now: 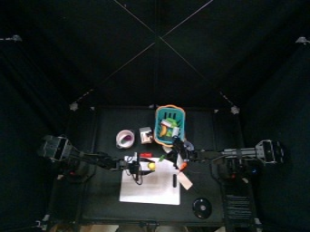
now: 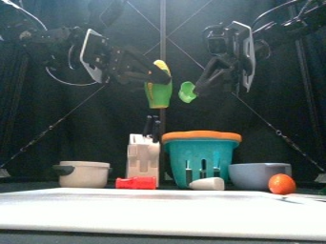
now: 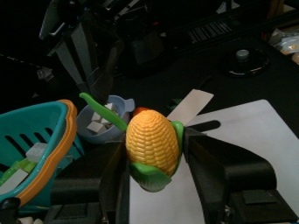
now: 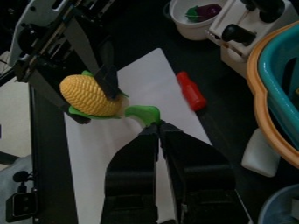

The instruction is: Place husk into bowl

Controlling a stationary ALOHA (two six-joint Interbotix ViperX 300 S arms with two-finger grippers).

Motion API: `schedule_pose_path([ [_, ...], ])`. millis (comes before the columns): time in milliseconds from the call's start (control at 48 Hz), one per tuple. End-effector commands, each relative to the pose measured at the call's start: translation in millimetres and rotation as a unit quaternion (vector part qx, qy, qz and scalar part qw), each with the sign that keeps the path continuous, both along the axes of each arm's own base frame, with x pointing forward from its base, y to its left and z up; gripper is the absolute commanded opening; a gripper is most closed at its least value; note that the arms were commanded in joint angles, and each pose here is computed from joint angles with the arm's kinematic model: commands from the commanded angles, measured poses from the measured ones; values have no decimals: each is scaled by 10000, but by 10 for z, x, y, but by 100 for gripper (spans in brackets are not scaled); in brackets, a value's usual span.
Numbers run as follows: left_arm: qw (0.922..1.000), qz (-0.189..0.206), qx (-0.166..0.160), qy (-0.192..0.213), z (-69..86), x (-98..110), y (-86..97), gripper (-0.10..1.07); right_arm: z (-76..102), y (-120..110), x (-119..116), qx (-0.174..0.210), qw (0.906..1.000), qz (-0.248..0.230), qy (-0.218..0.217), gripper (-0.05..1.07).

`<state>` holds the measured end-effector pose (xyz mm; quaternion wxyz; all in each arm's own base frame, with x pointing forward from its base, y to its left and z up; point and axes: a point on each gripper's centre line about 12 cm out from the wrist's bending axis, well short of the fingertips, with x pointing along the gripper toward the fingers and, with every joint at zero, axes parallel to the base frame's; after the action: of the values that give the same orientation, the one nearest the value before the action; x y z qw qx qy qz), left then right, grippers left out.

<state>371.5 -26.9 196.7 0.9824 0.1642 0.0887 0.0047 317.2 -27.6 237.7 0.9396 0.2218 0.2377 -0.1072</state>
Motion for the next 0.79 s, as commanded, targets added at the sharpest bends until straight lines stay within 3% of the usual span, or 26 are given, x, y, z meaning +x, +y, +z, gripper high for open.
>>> schedule_pose_path([
  [0,9999,6,-1,-152,99,10,5,65,55,-20,-118,-28,10000,-93,6,43],
  [188,9999,10,0,-159,104,8,6,65,-40,-97,-441,-31,9979,-460,463,43],
  [417,9999,11,-7,-152,98,10,6,65,-70,-318,-834,-20,9883,-1205,933,43],
  [542,9999,11,-5,-136,89,-2,7,65,-226,-417,-993,-13,9776,-1549,1424,43],
  [771,9999,11,20,-106,68,-11,13,65,-573,-447,-1118,76,9623,-1705,2116,43],
])
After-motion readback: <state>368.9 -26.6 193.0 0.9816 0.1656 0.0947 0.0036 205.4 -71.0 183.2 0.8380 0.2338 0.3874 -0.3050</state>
